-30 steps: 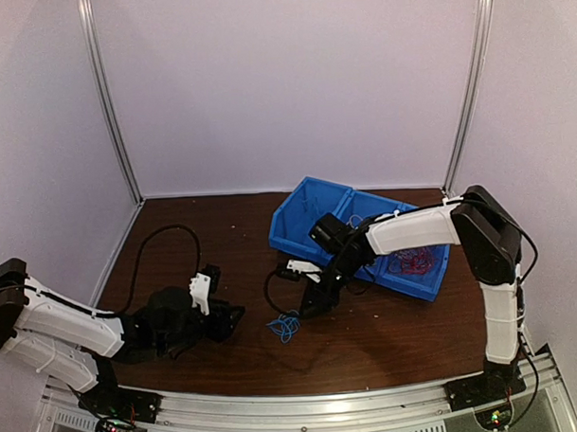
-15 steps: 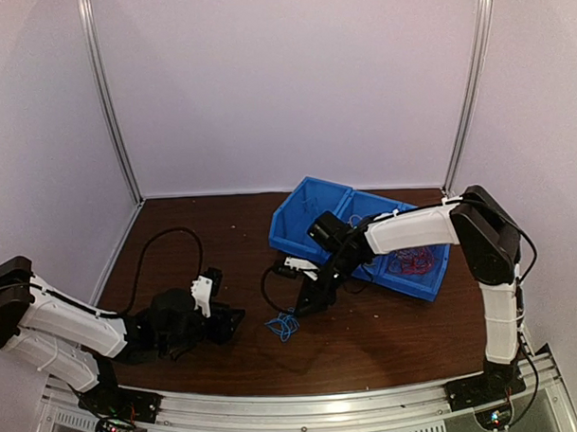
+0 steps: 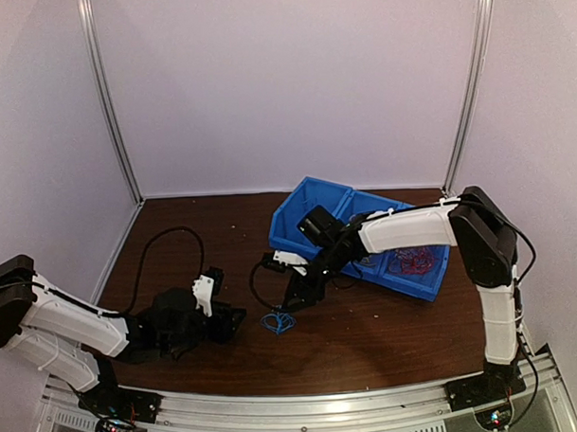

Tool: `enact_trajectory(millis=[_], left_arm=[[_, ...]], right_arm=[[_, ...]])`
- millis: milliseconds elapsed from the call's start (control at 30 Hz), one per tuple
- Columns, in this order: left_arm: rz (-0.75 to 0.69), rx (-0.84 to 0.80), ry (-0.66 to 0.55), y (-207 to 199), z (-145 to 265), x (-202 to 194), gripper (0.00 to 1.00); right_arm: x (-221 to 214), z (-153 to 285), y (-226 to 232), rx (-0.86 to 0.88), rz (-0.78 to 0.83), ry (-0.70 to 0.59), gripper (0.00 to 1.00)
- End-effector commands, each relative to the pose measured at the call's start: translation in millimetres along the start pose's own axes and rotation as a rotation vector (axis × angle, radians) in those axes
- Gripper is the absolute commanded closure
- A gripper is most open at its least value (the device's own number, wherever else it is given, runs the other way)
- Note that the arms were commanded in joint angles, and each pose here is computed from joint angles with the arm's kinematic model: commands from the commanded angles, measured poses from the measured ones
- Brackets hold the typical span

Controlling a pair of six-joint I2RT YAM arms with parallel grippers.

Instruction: Untangle the cables

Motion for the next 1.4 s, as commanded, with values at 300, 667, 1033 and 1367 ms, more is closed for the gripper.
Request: enact_trajectory(millis=[300, 667, 1033, 1367], left_arm=[[0.014, -0.031, -0.05, -9, 4, 14, 0.52], [-0.004, -0.221, -0.119, -34, 14, 24, 0.52], [0.147, -0.092, -0.04, -32, -17, 15, 0.5], [0.183, -0.174, 0.001, -39, -34, -1, 0.49]], right_arm=[[10, -12, 2, 0.077, 0.036, -0.039, 0.95], [32, 18, 11, 0.029, 0.016, -0.093, 1.0], [44, 39, 16, -0.024, 0.013, -0.135, 1.0], [53, 55, 23, -0.047, 0.039, -0.166, 1.0]])
Point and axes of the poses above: each gripper's point midway between its finger pads, its own z axis back along the fingers, its own y axis along the line the jaws close on, x = y × z, the point moved 6 cm from there along z, back along the fingers, and after that the axes turned 10 degrees about z, right-handed, at the moved point
